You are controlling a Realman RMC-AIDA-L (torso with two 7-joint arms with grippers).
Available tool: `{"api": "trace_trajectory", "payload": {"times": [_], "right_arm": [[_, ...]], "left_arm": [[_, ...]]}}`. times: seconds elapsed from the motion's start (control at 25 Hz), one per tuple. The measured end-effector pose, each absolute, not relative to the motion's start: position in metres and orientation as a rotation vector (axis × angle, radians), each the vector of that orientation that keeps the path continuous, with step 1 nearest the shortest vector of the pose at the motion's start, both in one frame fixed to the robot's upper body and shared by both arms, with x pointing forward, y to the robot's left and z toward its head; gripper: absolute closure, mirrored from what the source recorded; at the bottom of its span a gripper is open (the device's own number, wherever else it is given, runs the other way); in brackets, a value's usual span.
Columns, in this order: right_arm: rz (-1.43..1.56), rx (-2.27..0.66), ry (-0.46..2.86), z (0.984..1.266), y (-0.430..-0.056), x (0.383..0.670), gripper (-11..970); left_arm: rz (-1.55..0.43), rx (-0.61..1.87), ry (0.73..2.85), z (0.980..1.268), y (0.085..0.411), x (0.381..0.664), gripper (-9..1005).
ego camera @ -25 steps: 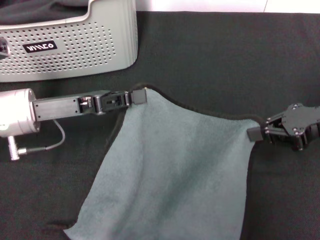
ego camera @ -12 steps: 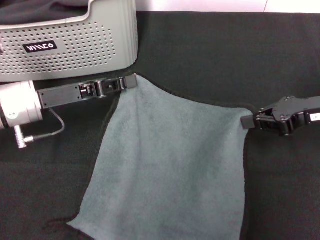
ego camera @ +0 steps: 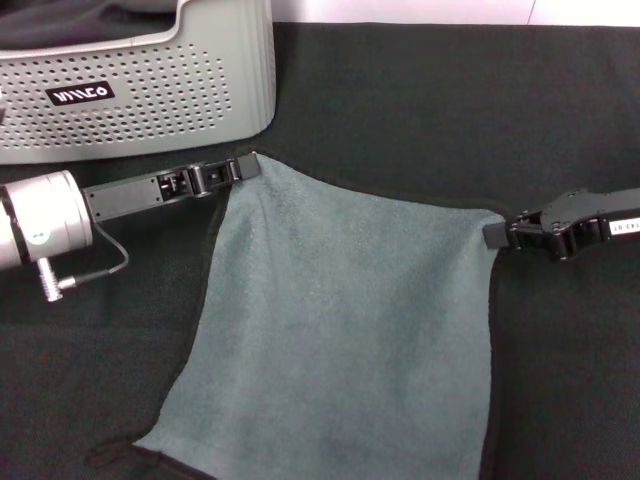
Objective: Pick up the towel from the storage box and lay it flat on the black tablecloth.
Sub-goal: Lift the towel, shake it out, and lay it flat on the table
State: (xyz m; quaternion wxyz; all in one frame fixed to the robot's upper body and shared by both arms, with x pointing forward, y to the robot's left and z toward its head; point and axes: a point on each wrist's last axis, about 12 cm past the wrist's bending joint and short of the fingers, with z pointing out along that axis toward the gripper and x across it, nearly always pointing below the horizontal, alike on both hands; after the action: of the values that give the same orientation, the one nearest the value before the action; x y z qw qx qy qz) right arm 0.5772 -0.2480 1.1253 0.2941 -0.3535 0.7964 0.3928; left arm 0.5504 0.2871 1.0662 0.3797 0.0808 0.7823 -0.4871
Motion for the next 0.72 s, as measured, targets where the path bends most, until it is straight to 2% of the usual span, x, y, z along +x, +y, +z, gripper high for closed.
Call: {"api": "trace_trajectory", "payload": {"times": [0.72], "right_arm": [[0.955, -0.855, 2.188, 1.114, -0.253, 0.588, 952]], "left_arm": [[-1.174, 0.141, 2.028, 1.053, 0.273, 0.555, 982]]}}
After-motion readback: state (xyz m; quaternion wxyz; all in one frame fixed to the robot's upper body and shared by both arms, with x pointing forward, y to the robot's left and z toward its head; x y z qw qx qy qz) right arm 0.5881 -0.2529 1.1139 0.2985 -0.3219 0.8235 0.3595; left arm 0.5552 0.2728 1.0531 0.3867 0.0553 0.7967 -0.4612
